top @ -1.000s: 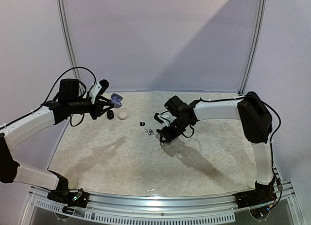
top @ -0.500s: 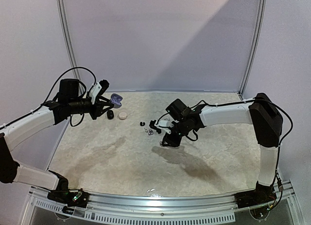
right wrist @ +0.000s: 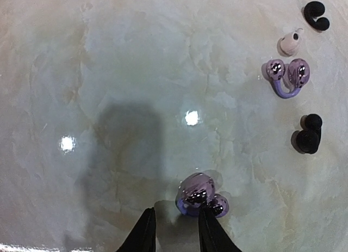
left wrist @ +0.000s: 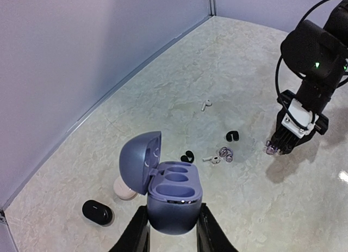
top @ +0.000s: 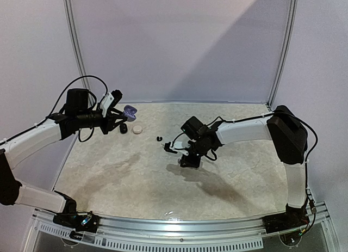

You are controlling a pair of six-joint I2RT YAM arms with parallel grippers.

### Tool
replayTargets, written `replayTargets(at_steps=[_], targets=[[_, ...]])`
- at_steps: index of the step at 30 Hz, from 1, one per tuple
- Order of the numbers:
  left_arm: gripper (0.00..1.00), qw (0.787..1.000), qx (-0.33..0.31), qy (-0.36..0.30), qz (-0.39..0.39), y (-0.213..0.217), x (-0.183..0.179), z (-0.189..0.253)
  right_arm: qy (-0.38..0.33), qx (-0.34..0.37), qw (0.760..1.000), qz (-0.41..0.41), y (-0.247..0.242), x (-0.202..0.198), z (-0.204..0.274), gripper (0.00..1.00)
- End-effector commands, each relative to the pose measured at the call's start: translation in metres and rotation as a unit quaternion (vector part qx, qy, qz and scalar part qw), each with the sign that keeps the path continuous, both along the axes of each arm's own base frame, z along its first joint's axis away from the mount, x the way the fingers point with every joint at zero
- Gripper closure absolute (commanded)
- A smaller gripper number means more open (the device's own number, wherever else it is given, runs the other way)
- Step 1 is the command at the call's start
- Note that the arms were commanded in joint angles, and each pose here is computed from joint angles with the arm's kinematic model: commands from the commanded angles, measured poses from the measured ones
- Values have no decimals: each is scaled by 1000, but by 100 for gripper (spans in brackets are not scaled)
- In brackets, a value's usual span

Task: Insert the wireless bluetooth earbuds into the charging case
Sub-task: Pick up the left earbud from the center of the board.

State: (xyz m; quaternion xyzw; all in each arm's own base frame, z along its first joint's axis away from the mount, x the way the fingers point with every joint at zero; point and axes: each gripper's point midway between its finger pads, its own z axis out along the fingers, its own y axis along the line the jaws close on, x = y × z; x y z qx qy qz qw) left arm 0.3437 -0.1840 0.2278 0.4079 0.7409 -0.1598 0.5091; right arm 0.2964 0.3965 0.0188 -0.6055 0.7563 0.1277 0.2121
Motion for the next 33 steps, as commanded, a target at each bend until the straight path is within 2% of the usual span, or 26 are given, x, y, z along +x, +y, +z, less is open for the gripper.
replayTargets(at_steps=[1,8,22,28,33], targets=[[100,1000,6,1,7,6,0,-3,-3,-8,1000,15,8,4,-8,73],[100,1000,6,3,5,5,2,-3,-14,-10,1000,23,12,10,-5,74],[100,1000,9,1,6,5,4,-3,-11,-16,1000,13,23,23,-4,89],[100,1000,11,0,2,5,3,-3,57,-2,997,-53,19,31,4,92],[100,998,31,-14,-43,-1,-9,-14,168,85,976,-106,20,28,40,94]])
